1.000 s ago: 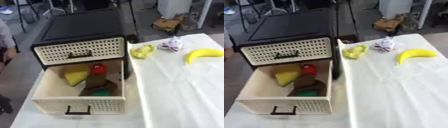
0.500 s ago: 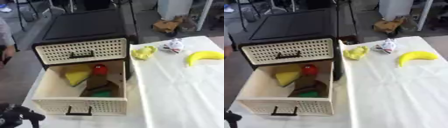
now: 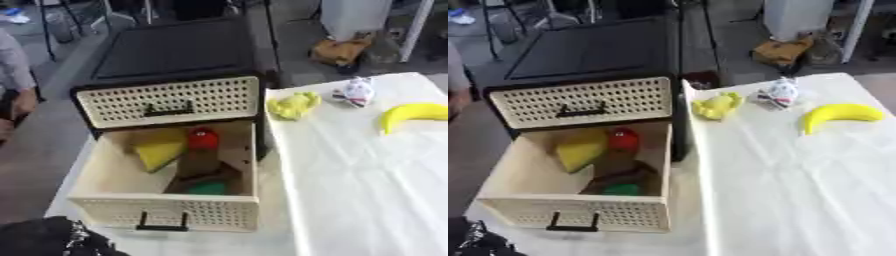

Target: Pick up objects from table and place into drawer.

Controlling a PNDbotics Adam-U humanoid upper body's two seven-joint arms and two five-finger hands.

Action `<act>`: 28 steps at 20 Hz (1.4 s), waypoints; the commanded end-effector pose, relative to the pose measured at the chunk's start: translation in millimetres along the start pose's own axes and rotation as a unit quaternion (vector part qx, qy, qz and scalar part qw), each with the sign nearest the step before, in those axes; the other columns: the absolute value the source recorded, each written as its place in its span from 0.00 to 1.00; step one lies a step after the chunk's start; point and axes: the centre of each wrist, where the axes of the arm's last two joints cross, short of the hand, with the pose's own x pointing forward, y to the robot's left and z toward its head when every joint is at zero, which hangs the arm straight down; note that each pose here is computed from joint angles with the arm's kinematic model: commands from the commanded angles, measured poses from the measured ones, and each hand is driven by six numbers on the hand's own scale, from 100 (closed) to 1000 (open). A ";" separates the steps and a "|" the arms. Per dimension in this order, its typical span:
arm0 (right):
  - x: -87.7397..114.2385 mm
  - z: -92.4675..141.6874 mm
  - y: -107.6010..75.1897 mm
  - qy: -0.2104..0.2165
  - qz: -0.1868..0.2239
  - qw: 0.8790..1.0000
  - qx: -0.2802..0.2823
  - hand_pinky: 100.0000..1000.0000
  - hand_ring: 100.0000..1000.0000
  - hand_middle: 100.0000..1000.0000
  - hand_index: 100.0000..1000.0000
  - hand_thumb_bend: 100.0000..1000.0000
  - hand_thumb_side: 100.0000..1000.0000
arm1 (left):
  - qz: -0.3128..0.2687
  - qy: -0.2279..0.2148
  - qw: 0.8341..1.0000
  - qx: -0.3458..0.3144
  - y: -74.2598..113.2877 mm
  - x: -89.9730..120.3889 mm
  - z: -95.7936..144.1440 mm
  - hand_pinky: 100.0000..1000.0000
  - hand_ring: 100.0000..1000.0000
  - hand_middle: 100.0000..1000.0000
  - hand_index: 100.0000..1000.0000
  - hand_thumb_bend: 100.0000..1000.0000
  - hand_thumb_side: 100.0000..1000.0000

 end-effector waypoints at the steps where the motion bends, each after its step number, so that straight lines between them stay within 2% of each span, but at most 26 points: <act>1: 9.7 -5.9 -0.4 -0.015 0.004 1.000 0.010 0.55 0.77 0.51 0.79 0.13 1.00 | -0.027 0.000 1.000 0.012 12.8 0.8 -5.0 0.00 0.00 0.51 0.88 0.00 1.00; 4: 9.0 -4.8 -0.7 -0.011 0.005 1.000 0.009 0.55 0.76 0.51 0.79 0.13 1.00 | -0.053 -0.005 0.998 0.034 21.5 -0.5 -8.7 0.00 0.00 0.50 0.87 0.00 1.00; 7: 8.7 -4.6 -0.5 -0.009 0.003 1.000 0.008 0.55 0.76 0.51 0.79 0.13 1.00 | -0.059 -0.005 0.998 0.032 19.4 0.8 -12.1 0.00 0.00 0.50 0.88 0.00 1.00; 18: 7.5 -4.2 0.6 -0.004 -0.004 1.000 0.001 0.55 0.76 0.51 0.79 0.12 1.00 | 0.002 0.004 0.999 -0.032 19.6 6.6 -34.6 0.00 0.00 0.56 0.92 0.00 1.00; 28: 7.0 -3.9 0.8 -0.001 -0.007 1.000 -0.005 0.55 0.76 0.50 0.79 0.12 1.00 | 0.006 0.045 0.997 -0.056 21.0 7.8 -40.6 0.00 0.00 0.58 0.92 0.00 1.00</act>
